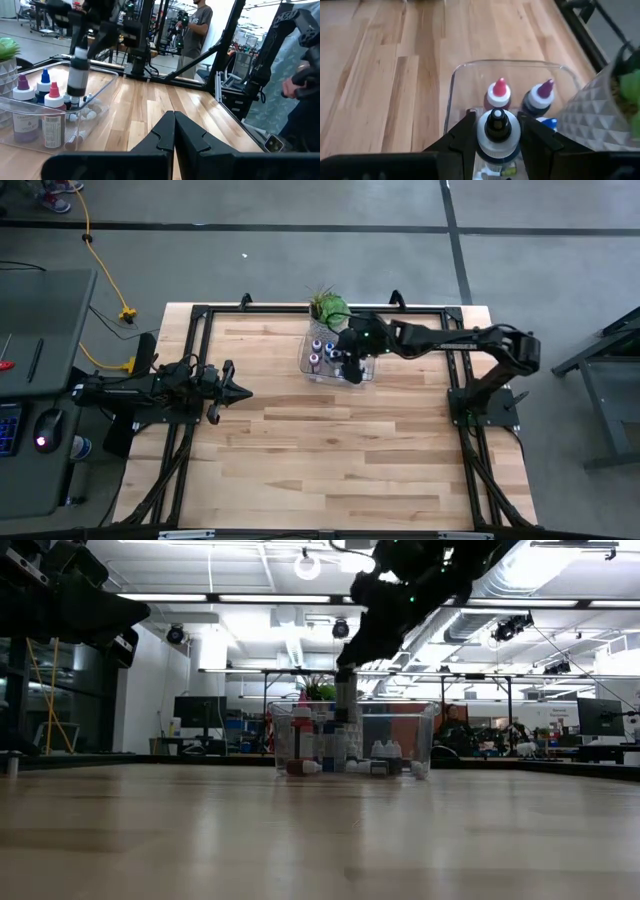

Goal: Pick & Place food coloring
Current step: Put the large black food coloring bottle into the bin

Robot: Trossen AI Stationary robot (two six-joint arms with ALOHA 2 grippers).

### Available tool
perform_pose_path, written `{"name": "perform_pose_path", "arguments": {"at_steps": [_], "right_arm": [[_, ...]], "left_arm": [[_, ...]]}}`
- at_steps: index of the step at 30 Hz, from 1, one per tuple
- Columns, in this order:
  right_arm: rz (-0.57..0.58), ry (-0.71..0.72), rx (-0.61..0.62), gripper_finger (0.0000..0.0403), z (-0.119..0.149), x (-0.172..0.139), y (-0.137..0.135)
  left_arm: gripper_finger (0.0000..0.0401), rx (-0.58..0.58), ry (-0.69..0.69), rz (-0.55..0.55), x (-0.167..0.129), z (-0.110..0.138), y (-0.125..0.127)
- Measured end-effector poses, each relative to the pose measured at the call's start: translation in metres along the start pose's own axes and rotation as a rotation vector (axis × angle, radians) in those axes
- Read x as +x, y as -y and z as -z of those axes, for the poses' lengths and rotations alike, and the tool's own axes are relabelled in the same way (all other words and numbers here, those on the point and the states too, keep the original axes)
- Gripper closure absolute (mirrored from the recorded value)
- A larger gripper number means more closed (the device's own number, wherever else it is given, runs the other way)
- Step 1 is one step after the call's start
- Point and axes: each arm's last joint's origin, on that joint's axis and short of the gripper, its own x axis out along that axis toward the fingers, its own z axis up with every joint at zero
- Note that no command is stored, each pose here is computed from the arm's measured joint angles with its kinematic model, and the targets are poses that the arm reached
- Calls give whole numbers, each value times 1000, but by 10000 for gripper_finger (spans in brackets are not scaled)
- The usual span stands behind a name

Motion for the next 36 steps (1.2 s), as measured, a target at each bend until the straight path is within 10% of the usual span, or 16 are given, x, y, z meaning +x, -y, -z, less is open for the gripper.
{"name": "perform_pose_path", "arguments": {"at_steps": [15, 36], "right_arm": [[-4, -42, 48, 287, 26, 59, 4], [21, -70, 114, 265, 30, 60, 10]], "left_arm": [[401, 0, 0, 0, 0, 0, 0], [401, 0, 0, -1, 0, 0, 0]]}}
